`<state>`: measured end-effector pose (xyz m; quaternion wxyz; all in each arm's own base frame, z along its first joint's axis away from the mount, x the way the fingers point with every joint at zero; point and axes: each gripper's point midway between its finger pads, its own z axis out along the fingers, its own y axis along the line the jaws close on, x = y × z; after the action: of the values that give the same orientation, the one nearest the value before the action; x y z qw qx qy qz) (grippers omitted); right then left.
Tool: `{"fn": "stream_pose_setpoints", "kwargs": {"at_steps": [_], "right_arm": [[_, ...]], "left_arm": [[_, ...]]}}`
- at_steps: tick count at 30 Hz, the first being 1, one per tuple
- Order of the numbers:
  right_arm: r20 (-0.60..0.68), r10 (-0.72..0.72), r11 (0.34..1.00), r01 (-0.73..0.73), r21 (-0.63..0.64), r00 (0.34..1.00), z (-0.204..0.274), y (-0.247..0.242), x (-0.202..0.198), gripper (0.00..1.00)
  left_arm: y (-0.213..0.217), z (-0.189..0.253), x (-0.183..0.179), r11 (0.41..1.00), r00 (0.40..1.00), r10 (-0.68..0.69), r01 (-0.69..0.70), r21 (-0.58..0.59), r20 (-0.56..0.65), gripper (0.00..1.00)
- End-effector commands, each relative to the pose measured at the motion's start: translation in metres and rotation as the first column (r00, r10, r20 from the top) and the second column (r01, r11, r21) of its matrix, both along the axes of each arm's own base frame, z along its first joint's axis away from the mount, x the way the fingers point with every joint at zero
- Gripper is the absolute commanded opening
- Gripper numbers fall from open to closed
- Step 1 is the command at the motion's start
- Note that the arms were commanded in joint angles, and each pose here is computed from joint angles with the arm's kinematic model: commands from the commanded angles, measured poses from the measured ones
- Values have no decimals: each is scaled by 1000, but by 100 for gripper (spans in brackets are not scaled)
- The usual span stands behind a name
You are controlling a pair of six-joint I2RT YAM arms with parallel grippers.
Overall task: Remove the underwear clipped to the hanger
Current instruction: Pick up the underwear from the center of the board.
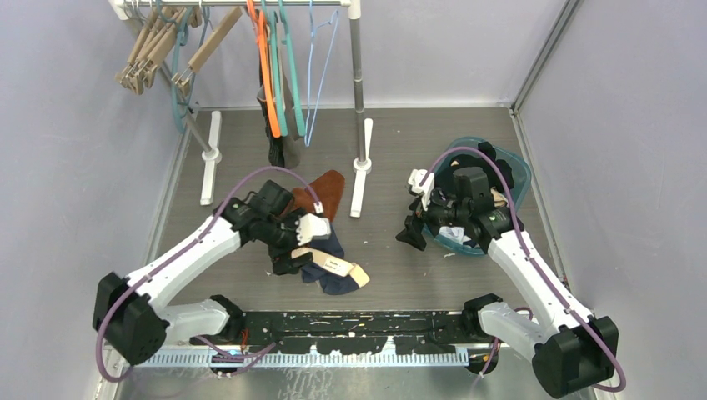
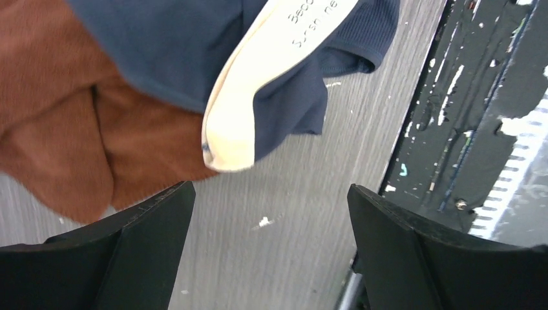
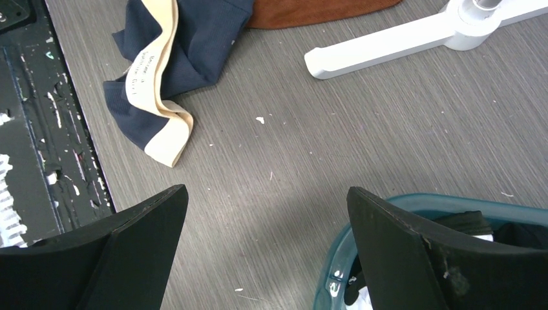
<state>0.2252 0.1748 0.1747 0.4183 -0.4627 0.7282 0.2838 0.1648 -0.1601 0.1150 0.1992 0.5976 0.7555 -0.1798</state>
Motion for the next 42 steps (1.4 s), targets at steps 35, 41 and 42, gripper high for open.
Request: {"fn": "stream_pose_setpoints", "kwargs": {"at_steps": [35,41,42], "right_arm": [[-4,-15,997,15,70,1000,4,-3,12,96],[15,96,986,-97,133,995,34,16,3,95],[24,125,982,-127,137,992,43,20,1,95]], "left_arm": [[-116,22,20,924,932,-309,341,-170,191,0],[-119,103,43,905,961,-162,235,-353,223,0],[-120,113,47,907,964,-134,212,-364,228,0]]}}
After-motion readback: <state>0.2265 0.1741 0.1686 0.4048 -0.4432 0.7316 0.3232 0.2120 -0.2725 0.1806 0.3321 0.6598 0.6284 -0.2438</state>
